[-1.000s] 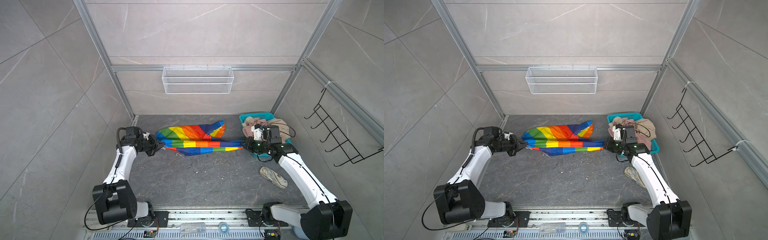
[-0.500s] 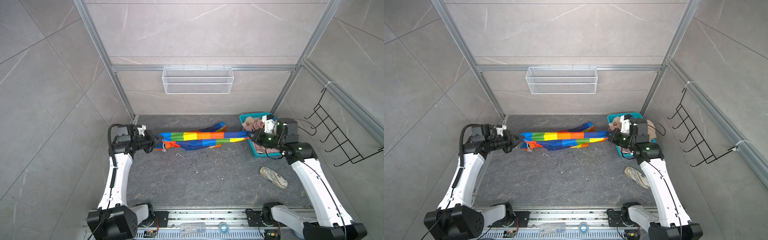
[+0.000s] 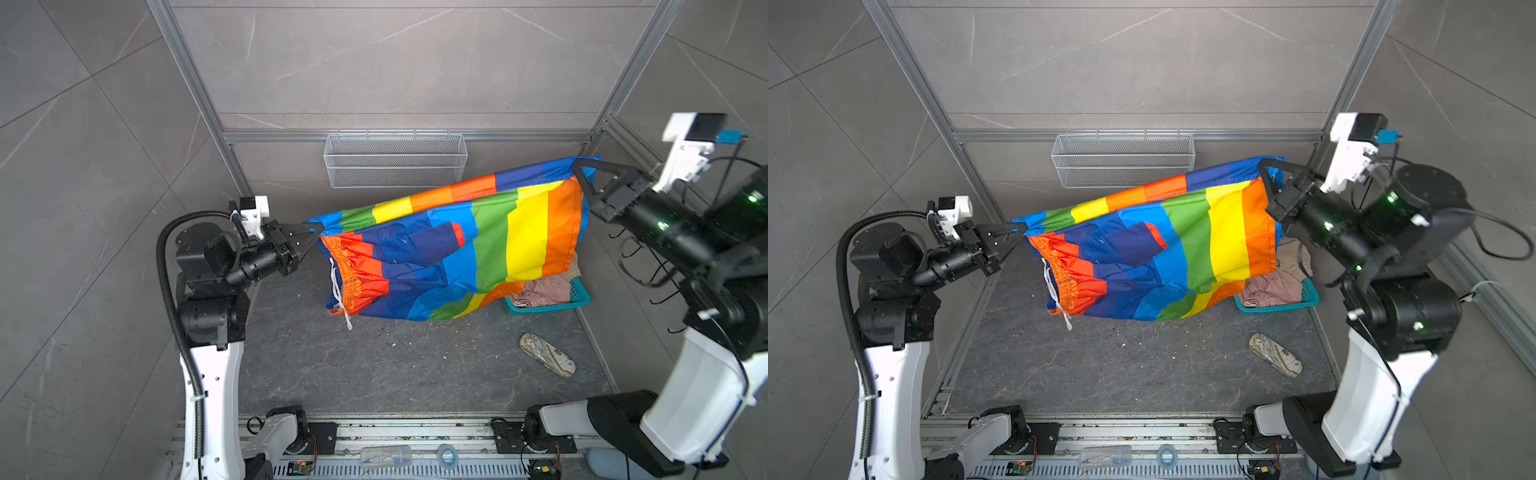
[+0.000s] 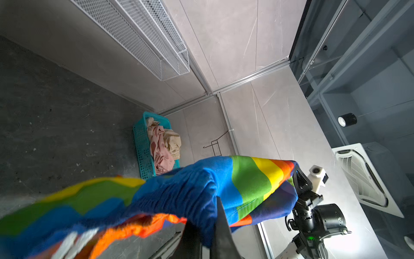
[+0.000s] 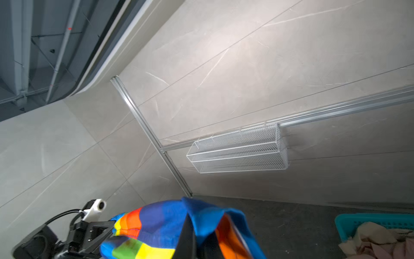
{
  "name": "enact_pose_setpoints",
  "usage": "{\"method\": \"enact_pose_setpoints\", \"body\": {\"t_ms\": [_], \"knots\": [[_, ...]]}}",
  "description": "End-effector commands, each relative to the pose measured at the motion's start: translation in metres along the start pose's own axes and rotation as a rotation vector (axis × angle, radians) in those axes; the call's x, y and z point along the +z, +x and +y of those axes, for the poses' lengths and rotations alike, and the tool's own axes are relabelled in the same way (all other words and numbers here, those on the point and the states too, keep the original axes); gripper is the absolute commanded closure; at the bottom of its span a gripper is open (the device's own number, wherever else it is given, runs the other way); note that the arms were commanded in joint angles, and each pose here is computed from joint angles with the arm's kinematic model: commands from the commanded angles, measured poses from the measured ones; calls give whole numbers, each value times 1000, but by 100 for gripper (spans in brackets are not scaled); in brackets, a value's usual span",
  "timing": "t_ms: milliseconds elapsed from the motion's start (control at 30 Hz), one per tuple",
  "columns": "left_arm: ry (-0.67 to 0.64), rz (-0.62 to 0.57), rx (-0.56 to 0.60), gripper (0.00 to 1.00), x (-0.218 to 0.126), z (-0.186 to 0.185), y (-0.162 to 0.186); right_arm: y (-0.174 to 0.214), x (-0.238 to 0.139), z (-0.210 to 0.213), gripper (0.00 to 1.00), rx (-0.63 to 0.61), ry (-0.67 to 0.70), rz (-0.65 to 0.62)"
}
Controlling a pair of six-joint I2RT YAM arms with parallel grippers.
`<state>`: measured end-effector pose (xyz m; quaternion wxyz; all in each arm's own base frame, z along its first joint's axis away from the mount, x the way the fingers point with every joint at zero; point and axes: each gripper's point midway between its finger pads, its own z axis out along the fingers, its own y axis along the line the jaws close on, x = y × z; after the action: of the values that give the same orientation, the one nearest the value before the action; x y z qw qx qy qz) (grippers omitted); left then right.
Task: Fold and stack the shorts
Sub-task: 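Lift the shorts with both grippers and stretch them apart above the table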
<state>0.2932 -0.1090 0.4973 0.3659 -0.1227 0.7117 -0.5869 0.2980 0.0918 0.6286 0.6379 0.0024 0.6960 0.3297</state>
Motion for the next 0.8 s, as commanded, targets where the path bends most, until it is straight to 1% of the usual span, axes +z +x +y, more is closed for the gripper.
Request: {"method": "enact_pose_setpoints", "body": {"t_ms": [0, 67, 167, 267, 367, 467, 533, 633, 767], "knots": [[-141, -23, -194, 100, 41, 101, -57, 75, 119, -126, 100, 93, 245, 238], [-208, -9, -255, 100, 60, 156, -74, 113, 167, -171, 100, 132, 291, 320], [-289, 4, -362, 100, 78, 236, -93, 165, 222, -227, 100, 186, 336, 396], [-333, 30, -445, 100, 91, 294, -102, 204, 256, -261, 100, 225, 353, 447], [-367, 51, -490, 100, 101, 333, -103, 238, 273, -281, 100, 242, 365, 478], [-399, 67, -503, 100, 107, 359, -104, 267, 283, -289, 100, 248, 369, 536], [-400, 68, -497, 100, 111, 368, -109, 272, 284, -287, 100, 229, 366, 552], [-368, 72, -481, 100, 116, 365, -116, 245, 275, -266, 100, 198, 342, 518], [-308, 64, -410, 100, 118, 336, -129, 197, 246, -231, 100, 138, 321, 466]]}}
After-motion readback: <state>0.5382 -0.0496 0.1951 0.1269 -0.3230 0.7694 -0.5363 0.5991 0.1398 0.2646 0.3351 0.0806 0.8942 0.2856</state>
